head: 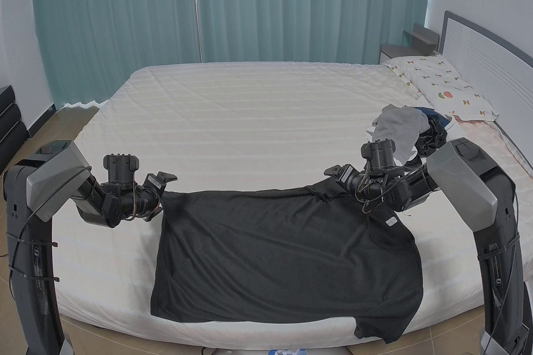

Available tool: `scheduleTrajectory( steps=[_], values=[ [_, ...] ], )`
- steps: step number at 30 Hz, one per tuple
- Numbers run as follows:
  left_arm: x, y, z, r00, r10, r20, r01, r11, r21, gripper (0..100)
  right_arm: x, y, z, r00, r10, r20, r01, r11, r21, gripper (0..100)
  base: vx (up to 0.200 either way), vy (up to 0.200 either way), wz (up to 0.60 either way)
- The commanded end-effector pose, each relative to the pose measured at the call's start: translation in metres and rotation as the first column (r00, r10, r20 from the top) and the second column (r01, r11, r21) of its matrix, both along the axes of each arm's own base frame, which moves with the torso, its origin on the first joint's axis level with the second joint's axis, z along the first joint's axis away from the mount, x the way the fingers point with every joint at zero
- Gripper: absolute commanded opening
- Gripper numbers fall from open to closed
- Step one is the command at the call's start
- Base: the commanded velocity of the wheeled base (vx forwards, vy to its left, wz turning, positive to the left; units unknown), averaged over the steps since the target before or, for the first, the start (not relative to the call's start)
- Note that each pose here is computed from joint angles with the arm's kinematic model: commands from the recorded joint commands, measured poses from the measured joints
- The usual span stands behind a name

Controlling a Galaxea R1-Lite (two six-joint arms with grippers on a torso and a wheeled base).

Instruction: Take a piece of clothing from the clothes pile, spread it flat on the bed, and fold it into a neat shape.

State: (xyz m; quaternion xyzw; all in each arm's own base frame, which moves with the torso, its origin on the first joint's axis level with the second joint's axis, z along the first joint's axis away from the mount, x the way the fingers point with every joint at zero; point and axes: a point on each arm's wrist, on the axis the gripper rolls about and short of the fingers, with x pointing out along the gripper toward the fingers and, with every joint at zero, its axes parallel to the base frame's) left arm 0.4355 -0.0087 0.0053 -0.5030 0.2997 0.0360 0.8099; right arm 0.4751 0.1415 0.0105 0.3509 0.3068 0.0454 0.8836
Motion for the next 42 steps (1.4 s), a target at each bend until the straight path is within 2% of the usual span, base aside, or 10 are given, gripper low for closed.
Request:
scheduleTrajectory(
  steps=[1,11,19,30,31,38,41,42],
  values=[
    [0.000,0.000,0.001,1.000,-0.001,0.002,0.001,1.000,0.000,100,0.005,0.002,-0.014,1.000,0.001,-0.013,-0.001,1.000,-0.002,100,0.000,0.000,0.00],
    [0.000,0.000,0.000,1.000,-0.002,0.002,0.002,1.000,0.003,100,-0.001,0.000,-0.007,1.000,-0.014,-0.022,0.014,1.000,-0.001,100,0.000,0.000,0.00],
    [0.000,0.000,0.001,1.000,-0.001,0.006,0.001,1.000,0.002,100,-0.001,0.000,-0.026,0.998,-0.028,-0.063,0.029,1.000,0.010,100,0.000,0.000,0.00],
    [0.000,0.001,0.002,1.000,0.002,0.010,-0.002,1.000,0.001,100,0.010,0.002,-0.029,0.999,-0.033,-0.037,0.033,0.999,0.021,100,0.000,0.000,0.00],
    [0.000,0.001,0.002,1.000,0.002,0.010,-0.002,1.000,0.001,100,0.011,0.002,-0.031,0.999,-0.034,-0.038,0.035,0.999,0.020,0,0.000,0.000,0.00],
    [0.000,0.001,0.001,1.000,0.002,0.009,-0.002,1.000,0.001,100,0.018,0.002,-0.029,0.999,-0.041,-0.013,0.041,0.999,0.027,0,0.000,0.000,0.00],
    [0.000,0.001,0.002,1.000,0.002,0.009,-0.002,1.000,0.001,100,0.025,0.002,-0.018,0.998,-0.050,0.028,0.049,0.998,0.035,0,0.000,0.000,0.00],
    [0.000,0.001,0.002,1.000,0.003,0.008,-0.003,1.000,0.000,100,0.036,0.000,0.002,0.992,-0.081,0.100,0.076,0.996,0.047,0,0.000,0.000,0.00]
  ],
)
